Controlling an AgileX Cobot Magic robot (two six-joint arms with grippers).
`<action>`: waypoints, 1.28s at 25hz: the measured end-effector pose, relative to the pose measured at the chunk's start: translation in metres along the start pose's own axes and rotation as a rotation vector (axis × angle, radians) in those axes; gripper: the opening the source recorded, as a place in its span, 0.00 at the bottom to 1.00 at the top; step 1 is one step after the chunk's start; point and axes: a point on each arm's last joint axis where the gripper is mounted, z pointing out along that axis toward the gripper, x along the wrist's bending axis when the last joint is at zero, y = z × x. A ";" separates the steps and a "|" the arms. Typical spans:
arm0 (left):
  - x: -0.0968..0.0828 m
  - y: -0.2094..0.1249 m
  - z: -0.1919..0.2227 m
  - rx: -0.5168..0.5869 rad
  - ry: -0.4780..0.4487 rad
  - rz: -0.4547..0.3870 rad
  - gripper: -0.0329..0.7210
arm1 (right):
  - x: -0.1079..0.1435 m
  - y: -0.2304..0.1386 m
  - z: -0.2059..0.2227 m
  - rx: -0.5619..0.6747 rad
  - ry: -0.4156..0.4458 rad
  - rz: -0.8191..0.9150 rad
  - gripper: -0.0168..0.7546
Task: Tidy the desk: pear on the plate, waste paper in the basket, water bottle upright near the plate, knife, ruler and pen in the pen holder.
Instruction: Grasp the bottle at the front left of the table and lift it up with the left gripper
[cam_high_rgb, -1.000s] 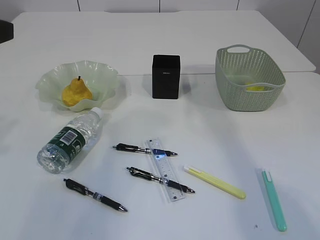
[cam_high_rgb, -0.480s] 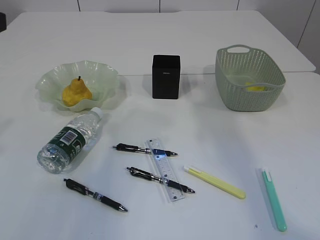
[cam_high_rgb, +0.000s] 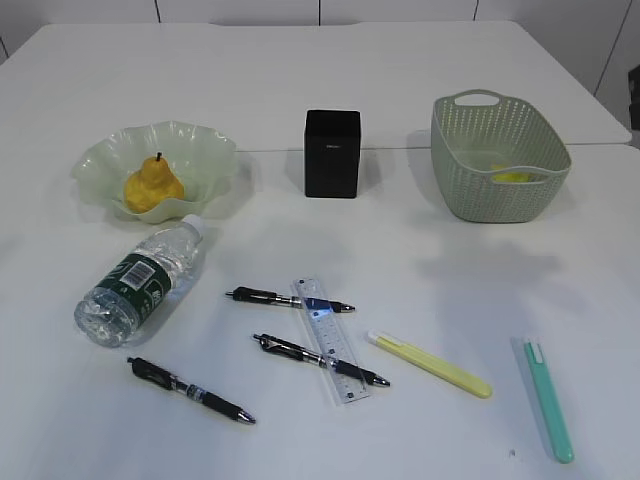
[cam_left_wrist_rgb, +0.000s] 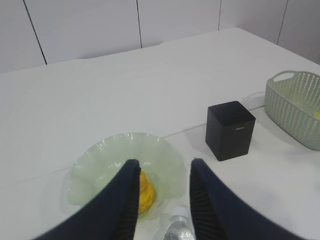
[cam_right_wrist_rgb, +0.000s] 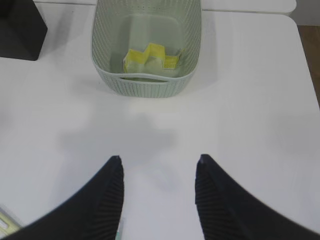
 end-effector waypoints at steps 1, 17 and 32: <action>0.000 0.000 -0.001 -0.002 0.000 0.000 0.36 | 0.001 -0.007 0.002 -0.011 0.003 -0.001 0.48; -0.002 -0.001 -0.001 0.015 -0.016 0.000 0.36 | 0.005 -0.090 0.013 -0.146 0.028 -0.077 0.48; 0.001 0.002 -0.001 -0.014 0.008 0.007 0.36 | 0.005 -0.120 0.007 -0.119 0.029 -0.081 0.48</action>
